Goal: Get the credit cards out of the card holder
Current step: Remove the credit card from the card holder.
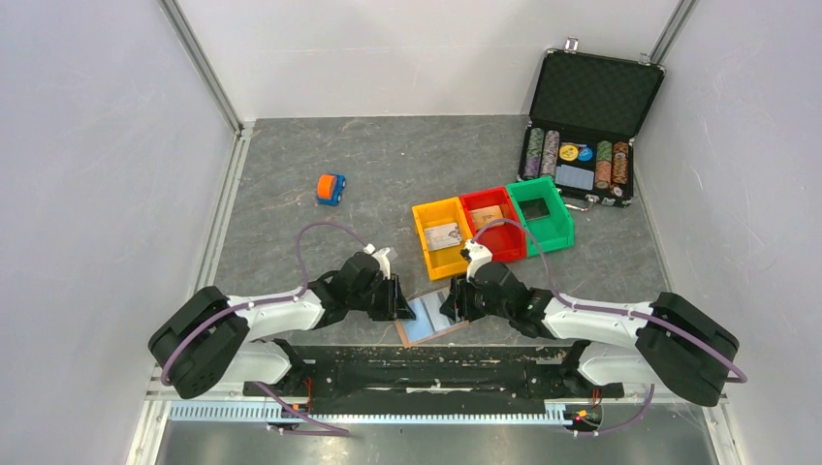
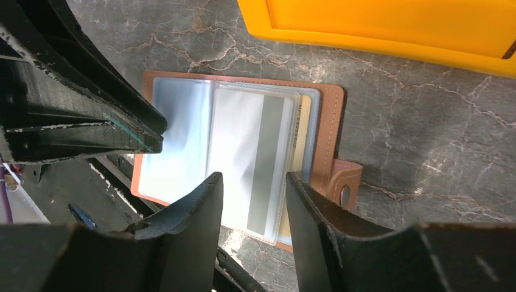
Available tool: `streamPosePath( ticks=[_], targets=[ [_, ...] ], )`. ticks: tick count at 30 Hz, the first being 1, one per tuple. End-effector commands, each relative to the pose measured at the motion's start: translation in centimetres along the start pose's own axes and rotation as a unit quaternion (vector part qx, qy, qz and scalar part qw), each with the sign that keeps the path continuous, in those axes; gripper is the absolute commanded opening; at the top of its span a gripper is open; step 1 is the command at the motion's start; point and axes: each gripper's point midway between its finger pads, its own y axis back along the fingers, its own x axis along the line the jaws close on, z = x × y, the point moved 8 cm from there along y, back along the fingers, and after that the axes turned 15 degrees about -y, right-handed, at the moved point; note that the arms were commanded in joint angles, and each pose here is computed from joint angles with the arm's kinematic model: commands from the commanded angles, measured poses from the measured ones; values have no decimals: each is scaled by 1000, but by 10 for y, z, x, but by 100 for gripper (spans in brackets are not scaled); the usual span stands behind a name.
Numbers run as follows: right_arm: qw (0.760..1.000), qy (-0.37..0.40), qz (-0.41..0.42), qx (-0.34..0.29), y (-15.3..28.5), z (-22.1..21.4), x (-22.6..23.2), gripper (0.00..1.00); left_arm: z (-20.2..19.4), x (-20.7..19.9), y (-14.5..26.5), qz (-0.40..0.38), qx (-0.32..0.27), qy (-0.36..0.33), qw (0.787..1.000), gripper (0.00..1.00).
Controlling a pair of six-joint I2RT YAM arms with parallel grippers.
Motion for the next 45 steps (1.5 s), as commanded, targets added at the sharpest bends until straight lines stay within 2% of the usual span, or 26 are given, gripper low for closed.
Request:
streamPosePath(
  ticks=[1, 21, 28, 35, 39, 45],
  targets=[
    [999, 0, 38, -11, 2, 7, 15, 45, -1, 3, -4, 8, -4, 1, 1000, 34],
    [995, -10, 102, -10, 6, 10, 32, 44, -5, 4, -2, 7, -8, 2, 1000, 35],
    [988, -17, 154, 5, 9, 7, 42, 42, -5, 3, 0, 5, -11, 3, 1000, 36],
    [985, -20, 169, 14, 10, 5, 45, 43, -4, 2, 1, 6, -14, 5, 1000, 37],
    [988, -15, 152, 9, 10, 7, 43, 42, -3, 2, 4, 14, -17, 5, 1000, 37],
    [997, 11, 70, -37, 11, 22, 32, 45, 3, -1, 18, 44, -19, 1, 999, 38]
  ],
)
